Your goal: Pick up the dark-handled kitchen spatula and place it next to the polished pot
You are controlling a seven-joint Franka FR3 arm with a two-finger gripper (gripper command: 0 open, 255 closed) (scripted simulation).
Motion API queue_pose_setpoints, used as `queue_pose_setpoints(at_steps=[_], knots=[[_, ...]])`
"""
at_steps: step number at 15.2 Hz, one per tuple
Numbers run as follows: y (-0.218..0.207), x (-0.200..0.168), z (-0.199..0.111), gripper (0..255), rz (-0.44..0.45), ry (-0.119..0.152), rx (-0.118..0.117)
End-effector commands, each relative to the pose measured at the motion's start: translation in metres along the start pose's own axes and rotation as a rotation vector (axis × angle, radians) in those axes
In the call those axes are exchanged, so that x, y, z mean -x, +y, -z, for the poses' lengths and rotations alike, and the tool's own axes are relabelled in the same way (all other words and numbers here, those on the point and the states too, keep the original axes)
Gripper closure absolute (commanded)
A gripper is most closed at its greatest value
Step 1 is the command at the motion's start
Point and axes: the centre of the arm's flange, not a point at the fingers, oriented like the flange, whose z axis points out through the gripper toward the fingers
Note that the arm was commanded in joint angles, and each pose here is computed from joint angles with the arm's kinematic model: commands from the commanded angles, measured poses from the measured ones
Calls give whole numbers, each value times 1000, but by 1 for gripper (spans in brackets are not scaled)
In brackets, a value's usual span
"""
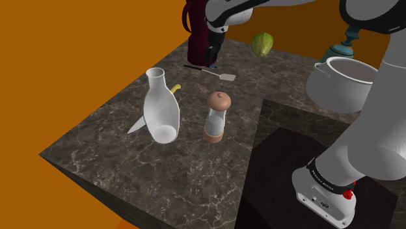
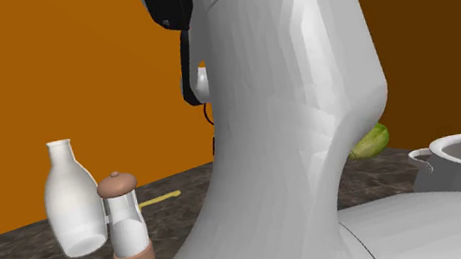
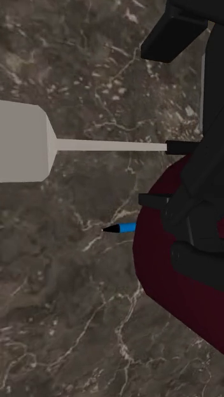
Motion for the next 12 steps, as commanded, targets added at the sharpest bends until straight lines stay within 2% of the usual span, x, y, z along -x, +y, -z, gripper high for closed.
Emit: queue_pose_setpoints(at_steps=[1, 7, 12], knots=[[3, -9, -12, 0, 19, -1, -1], [3, -9, -44, 0, 19, -1, -1], [3, -9, -47, 0, 19, -1, -1]])
